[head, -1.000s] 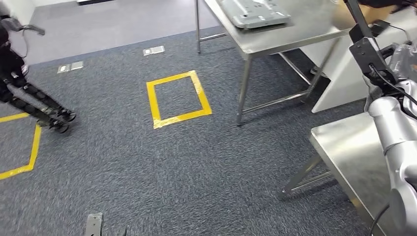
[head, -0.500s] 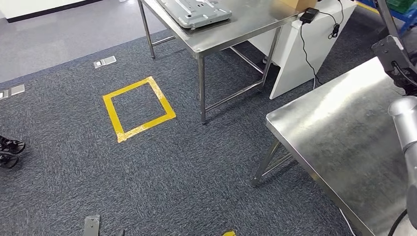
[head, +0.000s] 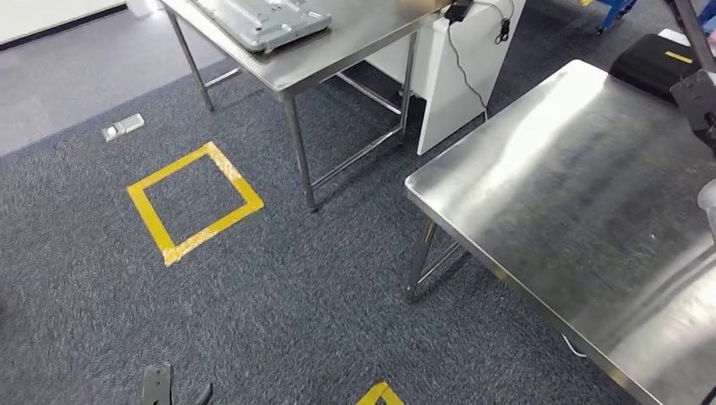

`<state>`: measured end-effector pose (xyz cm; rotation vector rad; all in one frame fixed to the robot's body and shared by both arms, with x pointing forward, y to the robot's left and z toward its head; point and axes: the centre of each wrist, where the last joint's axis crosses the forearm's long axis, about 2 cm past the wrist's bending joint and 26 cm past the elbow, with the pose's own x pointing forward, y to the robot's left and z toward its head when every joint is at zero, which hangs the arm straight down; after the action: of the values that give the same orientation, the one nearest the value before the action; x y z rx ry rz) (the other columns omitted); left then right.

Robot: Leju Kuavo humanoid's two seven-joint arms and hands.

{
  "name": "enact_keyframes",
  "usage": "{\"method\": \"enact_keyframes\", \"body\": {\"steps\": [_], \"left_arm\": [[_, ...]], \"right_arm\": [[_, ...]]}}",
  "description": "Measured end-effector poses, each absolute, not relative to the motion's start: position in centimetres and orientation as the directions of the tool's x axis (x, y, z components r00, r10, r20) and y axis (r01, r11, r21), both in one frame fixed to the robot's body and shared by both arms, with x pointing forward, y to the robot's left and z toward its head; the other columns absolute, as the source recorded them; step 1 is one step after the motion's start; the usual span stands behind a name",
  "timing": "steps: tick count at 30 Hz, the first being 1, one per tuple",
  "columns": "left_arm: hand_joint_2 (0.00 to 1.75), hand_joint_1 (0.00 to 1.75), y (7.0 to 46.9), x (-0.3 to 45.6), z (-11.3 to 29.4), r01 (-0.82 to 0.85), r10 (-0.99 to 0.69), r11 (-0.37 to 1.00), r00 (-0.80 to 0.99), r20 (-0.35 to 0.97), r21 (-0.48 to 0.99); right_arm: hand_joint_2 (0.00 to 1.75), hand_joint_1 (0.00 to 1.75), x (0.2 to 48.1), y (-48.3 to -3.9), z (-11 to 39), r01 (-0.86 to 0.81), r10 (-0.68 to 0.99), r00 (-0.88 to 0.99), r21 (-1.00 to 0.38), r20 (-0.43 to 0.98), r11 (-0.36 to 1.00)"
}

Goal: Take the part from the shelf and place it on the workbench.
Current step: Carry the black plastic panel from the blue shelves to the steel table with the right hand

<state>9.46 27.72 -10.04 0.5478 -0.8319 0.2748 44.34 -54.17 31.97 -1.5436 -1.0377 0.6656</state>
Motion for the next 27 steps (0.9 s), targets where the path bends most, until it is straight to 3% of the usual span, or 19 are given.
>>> {"method": "enact_keyframes", "body": {"steps": [27], "left_arm": [[1.75,0.00,27.1,9.5,-10.0,-0.470,0.029,0.818,0.609,0.793,0.331]], "right_arm": [[1.75,1.75,43.4,-55.5,30.7,0.163,0.857,0.514,-0.985,0.035,-0.057]]}}
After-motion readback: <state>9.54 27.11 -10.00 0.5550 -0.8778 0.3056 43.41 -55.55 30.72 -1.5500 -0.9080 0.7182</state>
